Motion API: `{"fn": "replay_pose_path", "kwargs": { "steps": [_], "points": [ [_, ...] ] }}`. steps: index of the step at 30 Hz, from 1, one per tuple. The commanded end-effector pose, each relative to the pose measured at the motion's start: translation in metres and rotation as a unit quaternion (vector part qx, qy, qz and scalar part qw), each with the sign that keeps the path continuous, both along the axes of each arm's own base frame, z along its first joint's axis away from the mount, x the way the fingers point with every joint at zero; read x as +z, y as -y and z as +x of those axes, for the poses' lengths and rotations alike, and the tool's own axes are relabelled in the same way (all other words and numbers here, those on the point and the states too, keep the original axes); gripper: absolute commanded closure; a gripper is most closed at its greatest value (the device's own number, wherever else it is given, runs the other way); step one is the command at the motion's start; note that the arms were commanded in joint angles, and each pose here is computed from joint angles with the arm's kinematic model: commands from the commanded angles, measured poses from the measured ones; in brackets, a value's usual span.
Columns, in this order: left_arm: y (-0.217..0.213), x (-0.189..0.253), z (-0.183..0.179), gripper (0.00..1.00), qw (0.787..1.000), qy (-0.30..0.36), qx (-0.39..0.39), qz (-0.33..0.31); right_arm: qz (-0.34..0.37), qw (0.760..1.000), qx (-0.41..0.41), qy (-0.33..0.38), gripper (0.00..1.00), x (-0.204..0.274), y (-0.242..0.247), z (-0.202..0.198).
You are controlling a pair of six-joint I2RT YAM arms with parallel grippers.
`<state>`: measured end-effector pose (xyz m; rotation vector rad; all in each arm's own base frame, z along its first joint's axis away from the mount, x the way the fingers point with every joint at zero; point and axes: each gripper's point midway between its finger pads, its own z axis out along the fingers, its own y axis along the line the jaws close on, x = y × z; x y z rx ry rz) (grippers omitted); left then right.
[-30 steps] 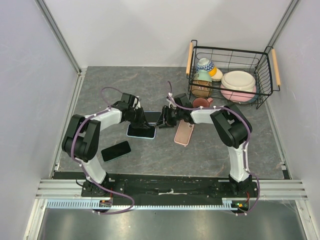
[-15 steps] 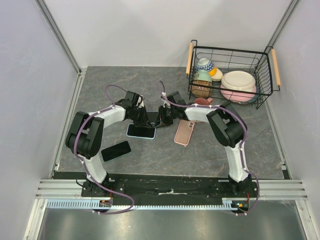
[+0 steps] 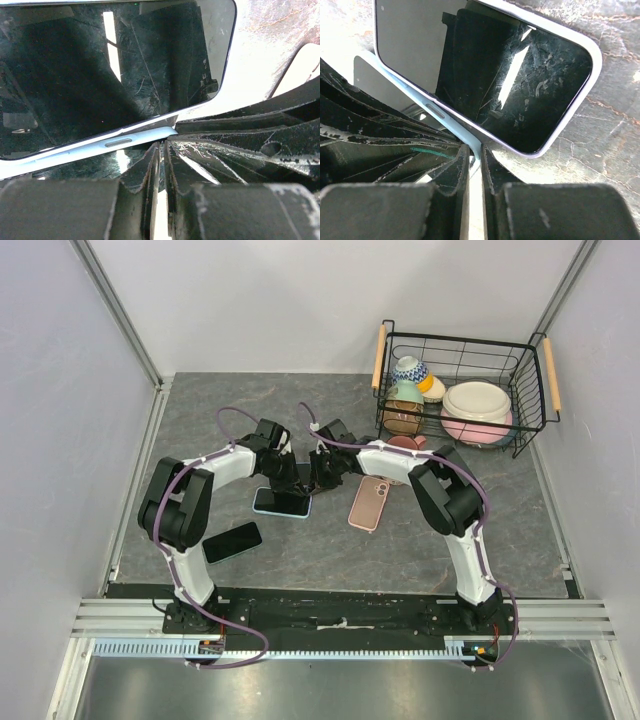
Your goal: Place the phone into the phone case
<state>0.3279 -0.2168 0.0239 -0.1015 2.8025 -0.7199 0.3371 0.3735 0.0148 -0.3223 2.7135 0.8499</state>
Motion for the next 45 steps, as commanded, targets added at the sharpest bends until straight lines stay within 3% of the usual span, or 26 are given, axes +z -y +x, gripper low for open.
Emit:
{"fn": "replay_pose_path", "kwargs": {
  "steps": [1,5,8,10,12,14,15,18,22,27,31,39,41,45],
  "points": [
    [-0.018,-0.035,-0.017,0.83,0.997,-0.035,-0.011,0.068,-0.215,0.977,0.010,0.000,0.93,-0.096,0.057,-0.031],
    [-0.016,-0.030,-0.015,0.80,0.998,-0.024,-0.014,0.059,-0.238,0.970,0.011,0.035,0.93,-0.082,0.059,-0.027],
    [-0.010,-0.012,-0.007,0.75,0.999,0.013,-0.014,0.034,-0.217,0.975,0.015,0.048,0.92,-0.066,0.052,-0.023],
    [-0.007,-0.002,-0.006,0.71,0.999,0.031,-0.015,0.020,-0.182,0.981,0.018,0.062,0.80,-0.049,0.041,-0.021],
    [-0.007,0.019,-0.001,0.63,0.998,0.068,-0.012,0.006,-0.132,0.989,0.028,0.058,0.56,-0.034,0.025,-0.025],
    [-0.010,0.032,0.001,0.50,0.996,0.090,-0.008,0.002,-0.073,0.994,0.033,0.068,0.46,-0.012,0.010,-0.024],
    [-0.017,0.043,0.003,0.49,0.994,0.106,0.001,-0.002,-0.045,0.997,0.034,0.056,0.38,-0.004,0.004,-0.028],
    [-0.036,0.051,0.003,0.45,0.993,0.118,0.024,-0.001,0.017,0.997,0.036,0.065,0.28,0.028,-0.007,-0.028],
    [-0.068,0.072,0.003,0.41,0.985,0.152,0.081,-0.016,0.068,0.996,0.030,0.055,0.23,0.044,-0.006,-0.034],
    [-0.116,0.065,-0.007,0.40,0.973,0.147,0.172,-0.037,0.109,0.994,0.017,0.021,0.23,0.043,0.007,-0.040],
    [-0.128,0.051,-0.012,0.38,0.974,0.121,0.189,-0.039,0.109,0.994,0.013,0.000,0.27,0.031,0.009,-0.044],
    [-0.126,0.019,-0.012,0.40,0.978,0.073,0.188,-0.052,0.127,0.991,0.002,-0.034,0.49,0.014,0.008,-0.054],
    [-0.124,0.019,-0.010,0.43,0.979,0.072,0.183,-0.056,0.136,0.990,0.001,-0.039,0.58,0.010,0.004,-0.053],
    [-0.118,0.010,-0.011,0.50,0.981,0.055,0.173,-0.070,0.149,0.987,-0.003,-0.054,0.66,0.003,-0.005,-0.051]
  ]
}}
